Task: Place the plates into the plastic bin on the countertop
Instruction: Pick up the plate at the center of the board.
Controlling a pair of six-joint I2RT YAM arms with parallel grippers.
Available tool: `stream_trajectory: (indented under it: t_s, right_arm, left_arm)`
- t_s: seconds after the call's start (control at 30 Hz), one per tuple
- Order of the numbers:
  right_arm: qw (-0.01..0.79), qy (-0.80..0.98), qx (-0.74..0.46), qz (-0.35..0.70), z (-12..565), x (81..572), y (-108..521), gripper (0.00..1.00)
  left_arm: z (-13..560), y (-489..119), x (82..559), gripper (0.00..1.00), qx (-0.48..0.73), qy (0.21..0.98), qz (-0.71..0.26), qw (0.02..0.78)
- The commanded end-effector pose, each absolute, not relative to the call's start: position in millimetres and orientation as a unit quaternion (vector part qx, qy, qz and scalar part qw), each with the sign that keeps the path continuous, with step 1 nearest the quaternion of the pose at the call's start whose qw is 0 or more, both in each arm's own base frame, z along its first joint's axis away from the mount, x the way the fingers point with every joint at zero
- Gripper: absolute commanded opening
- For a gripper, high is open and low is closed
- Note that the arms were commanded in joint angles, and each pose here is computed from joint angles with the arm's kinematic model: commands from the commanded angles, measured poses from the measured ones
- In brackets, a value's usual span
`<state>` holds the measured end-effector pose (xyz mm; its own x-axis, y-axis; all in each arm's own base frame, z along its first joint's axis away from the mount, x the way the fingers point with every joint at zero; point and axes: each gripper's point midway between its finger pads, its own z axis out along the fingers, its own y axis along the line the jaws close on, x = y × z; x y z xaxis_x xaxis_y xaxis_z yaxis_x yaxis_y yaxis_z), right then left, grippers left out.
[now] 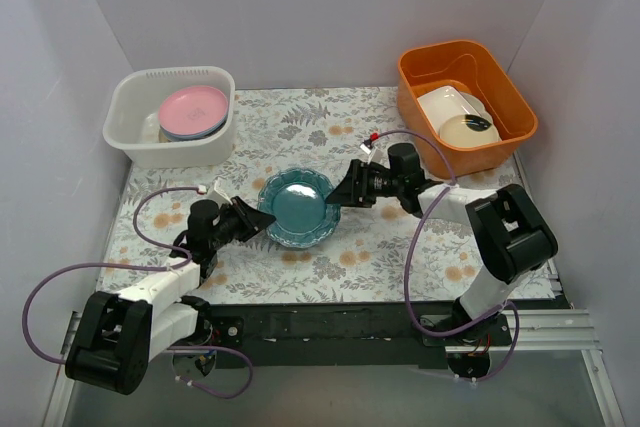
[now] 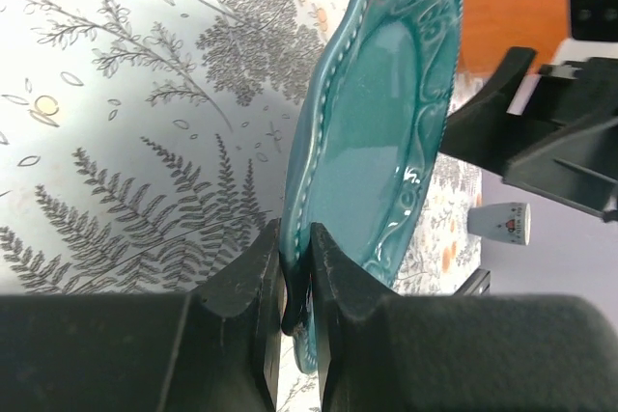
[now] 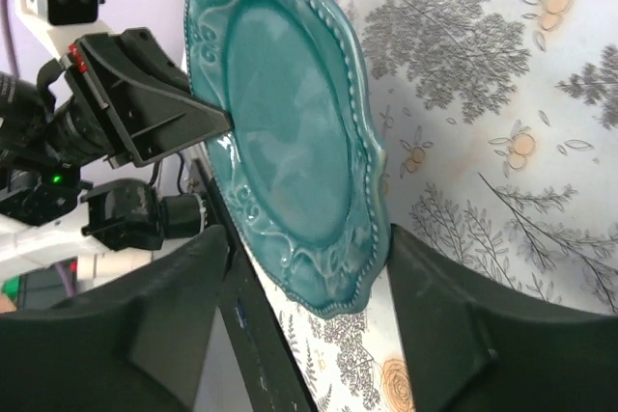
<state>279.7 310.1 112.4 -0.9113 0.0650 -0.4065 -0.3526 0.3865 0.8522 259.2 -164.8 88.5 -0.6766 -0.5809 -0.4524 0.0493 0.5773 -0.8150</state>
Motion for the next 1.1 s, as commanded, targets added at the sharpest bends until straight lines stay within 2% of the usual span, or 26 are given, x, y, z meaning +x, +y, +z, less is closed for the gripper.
stream_trajectory:
  t_s: [0.0,0.13,0.27,0.77,1.07]
  right_arm:
    - [0.269,0.805,-0.113,0.517,140.1,289.0,300.3,0.80]
    - [0.303,0.821,-0.112,0.471,143.1,293.6,286.1,0.89]
    - [0.331,0.829,-0.103,0.439,148.7,296.1,273.0,0.92]
    - [0.346,0.823,-0.123,0.434,154.4,295.2,271.5,0.95]
    - [0.348,0.808,-0.143,0.453,159.3,292.8,278.0,0.98]
  left_arm:
    - [127.0,-171.3,274.7,0.00,-0.134,0.775,-0.455,0.417]
    - [131.5,-175.7,279.1,0.00,-0.127,0.773,-0.463,0.414]
    - [140.4,-181.7,281.0,0.00,-0.115,0.768,-0.478,0.411]
    - [163.3,-178.1,286.7,0.00,-0.111,0.765,-0.466,0.430]
    - [198.6,-175.6,325.2,0.00,-0.102,0.778,-0.423,0.453]
